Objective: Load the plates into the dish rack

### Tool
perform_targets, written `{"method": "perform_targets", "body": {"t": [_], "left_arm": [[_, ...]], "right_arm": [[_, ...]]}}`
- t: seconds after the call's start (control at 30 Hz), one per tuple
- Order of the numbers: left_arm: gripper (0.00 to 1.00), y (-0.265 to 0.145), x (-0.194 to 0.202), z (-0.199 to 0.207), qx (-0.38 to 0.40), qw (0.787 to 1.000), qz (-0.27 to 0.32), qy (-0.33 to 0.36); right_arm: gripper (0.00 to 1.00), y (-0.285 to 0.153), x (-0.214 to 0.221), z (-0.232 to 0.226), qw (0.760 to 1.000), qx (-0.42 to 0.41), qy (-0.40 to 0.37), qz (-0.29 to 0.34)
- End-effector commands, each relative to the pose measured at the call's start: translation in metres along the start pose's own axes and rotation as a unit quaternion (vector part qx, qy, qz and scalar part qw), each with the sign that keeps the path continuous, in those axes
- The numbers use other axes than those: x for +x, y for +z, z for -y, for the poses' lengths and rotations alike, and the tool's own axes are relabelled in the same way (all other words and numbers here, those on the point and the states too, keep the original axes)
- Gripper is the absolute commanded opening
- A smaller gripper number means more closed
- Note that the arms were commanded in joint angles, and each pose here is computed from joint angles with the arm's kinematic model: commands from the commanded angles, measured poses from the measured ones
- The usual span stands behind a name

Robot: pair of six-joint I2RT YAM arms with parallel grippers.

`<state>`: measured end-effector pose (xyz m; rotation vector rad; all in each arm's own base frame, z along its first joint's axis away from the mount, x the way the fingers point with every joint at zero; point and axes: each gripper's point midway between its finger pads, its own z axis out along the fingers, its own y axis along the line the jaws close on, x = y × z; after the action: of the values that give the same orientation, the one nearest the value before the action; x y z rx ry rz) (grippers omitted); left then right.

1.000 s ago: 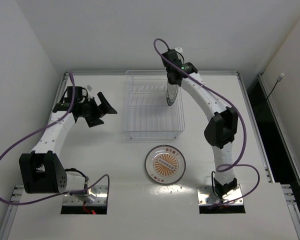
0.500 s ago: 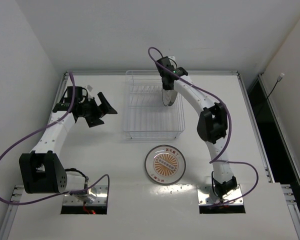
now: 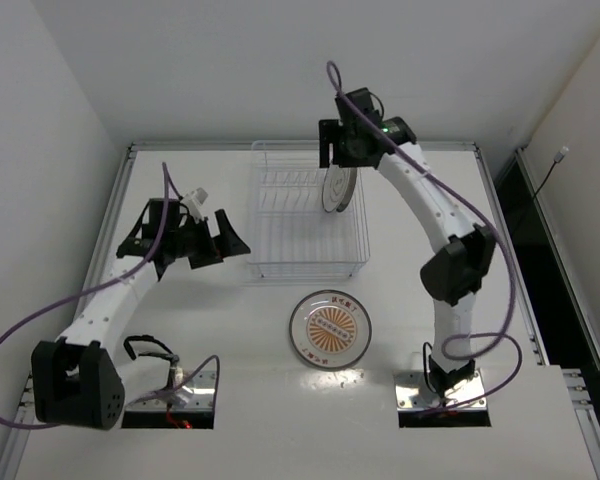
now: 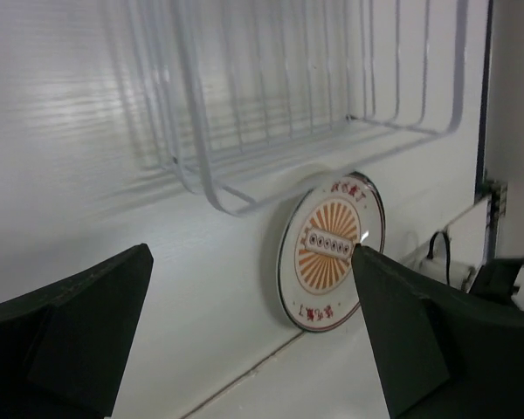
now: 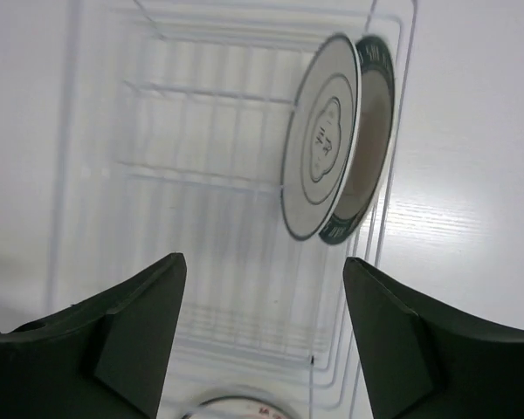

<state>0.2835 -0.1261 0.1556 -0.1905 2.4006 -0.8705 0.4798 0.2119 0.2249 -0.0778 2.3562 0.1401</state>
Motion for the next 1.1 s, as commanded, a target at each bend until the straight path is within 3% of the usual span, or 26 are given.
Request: {"method": "perform_targets", "body": {"t": [0.0,0.13,0.33,0.37,0.5,0.83,0.93,1.07], "left_arm": [[0.97,0.003,0.025,0.036,0.107,0.992,0.023,0.058],[1.0,0.017,0.084,0.052,0.182,0.981,-0.022,0.069],[1.0,0.035,0.15,0.049,0.17,0.973,-0.095,0.121],[1.0,0.039,0.151,0.05,0.168,0.973,-0.092,0.128],[1.0,0.061,0.175,0.036,0.133,0.972,-0.142,0.129],[1.0,0.096,0.2,0.035,0.102,0.955,-0.238,0.147],[0.92,0.104,0.21,0.041,0.112,0.944,-0.268,0.156],[0.6,0.104,0.217,0.039,0.106,0.939,-0.288,0.156]], "right_arm": [[0.7,-0.119,-0.054,-0.012,0.991,-0.084,0.028,0.101],[0.74,-0.174,-0.04,0.005,0.987,-0.097,0.028,0.123],[0.75,-0.215,0.002,0.034,0.986,-0.093,0.031,0.137],[0.75,-0.231,0.002,0.041,0.982,-0.094,0.036,0.157],[0.75,-0.234,0.018,0.045,0.983,-0.098,0.04,0.152],[0.75,-0.239,0.012,0.046,0.981,-0.104,0.044,0.159],[0.75,-0.243,0.012,0.045,0.98,-0.109,0.044,0.162],[0.75,-0.251,0.007,0.047,0.978,-0.107,0.046,0.172]]}}
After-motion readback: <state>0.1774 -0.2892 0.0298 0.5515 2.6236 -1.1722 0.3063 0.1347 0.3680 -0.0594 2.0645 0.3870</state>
